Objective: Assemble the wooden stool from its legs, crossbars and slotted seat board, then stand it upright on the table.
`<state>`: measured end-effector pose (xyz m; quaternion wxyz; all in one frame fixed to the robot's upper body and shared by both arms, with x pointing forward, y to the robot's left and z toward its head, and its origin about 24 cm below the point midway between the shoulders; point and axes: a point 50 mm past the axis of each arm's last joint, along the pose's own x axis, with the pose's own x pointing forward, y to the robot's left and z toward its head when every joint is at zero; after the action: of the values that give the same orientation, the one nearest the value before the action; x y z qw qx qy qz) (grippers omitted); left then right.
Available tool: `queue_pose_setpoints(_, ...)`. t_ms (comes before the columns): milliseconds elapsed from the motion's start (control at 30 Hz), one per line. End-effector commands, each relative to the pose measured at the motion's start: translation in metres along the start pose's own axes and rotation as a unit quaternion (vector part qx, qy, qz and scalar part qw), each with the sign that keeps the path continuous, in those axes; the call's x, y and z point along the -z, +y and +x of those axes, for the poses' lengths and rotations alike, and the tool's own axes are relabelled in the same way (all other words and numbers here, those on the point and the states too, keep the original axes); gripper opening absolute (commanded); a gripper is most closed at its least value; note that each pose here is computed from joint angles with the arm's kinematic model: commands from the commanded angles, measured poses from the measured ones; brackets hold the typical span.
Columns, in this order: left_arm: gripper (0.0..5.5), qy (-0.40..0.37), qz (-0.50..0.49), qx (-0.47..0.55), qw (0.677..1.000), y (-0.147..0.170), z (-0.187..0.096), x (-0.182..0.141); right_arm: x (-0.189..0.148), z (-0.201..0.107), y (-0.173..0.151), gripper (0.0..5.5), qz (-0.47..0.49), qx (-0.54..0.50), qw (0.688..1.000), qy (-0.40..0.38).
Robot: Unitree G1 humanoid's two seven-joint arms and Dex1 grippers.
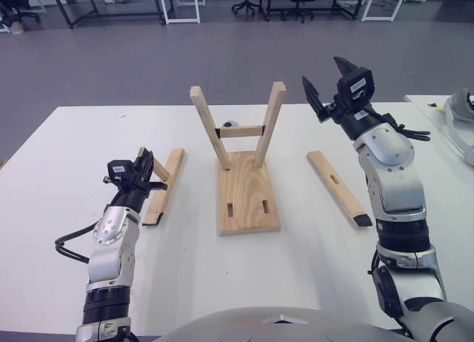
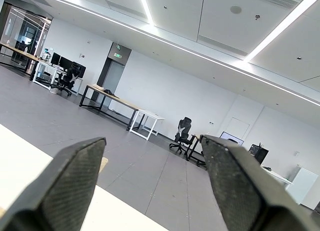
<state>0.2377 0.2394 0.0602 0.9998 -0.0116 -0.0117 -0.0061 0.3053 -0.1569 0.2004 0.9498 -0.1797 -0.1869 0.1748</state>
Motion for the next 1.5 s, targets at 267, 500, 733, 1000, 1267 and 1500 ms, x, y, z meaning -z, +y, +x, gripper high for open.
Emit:
queue_pose_setpoints(267, 0.41, 0.221, 0.015, 0.037, 0.975, -0.005, -0.022, 0.060, -0.004, 0.006, 0.003, 3.52, -0.004, -0.002, 1.000, -0.013)
queue_pose_setpoints(500, 0.41, 0.221, 0.017, 0.012, 0.975, 0.010, -0.013, 0.047, -0.004, 0.006, 0.007, 3.52, -0.003, -0.004, 1.000, -0.014)
queue_pose_setpoints(733, 1.36, 0.184, 0.021, 0.011, 0.983, 0.008, -0.011, 0.030, -0.004, 0.005, 0.006, 3.52, -0.005, -0.002, 1.000, -0.015)
queue_pose_setpoints(1000, 2.70, 0.216, 0.062, 0.040, 0.974, 0.007, -0.015, 0.004, -0.003, 0.005, 0.007, 3.52, -0.008, -0.003, 1.000, -0.014)
queue_pose_setpoints(1267, 2.95, 0.322, 0.003, 0.040, 0.946, 0.000, -0.026, 0.021, -0.003, 0.005, 0.011, 3.52, -0.005, -0.004, 1.000, -0.014)
queue_pose_setpoints(1500, 2.09, 0.305, 0.054, 0.020, 0.951, 0.009, -0.025, 0.016, -0.001, 0.005, 0.012, 3.52, -0.006, -0.004, 1.000, -0.011)
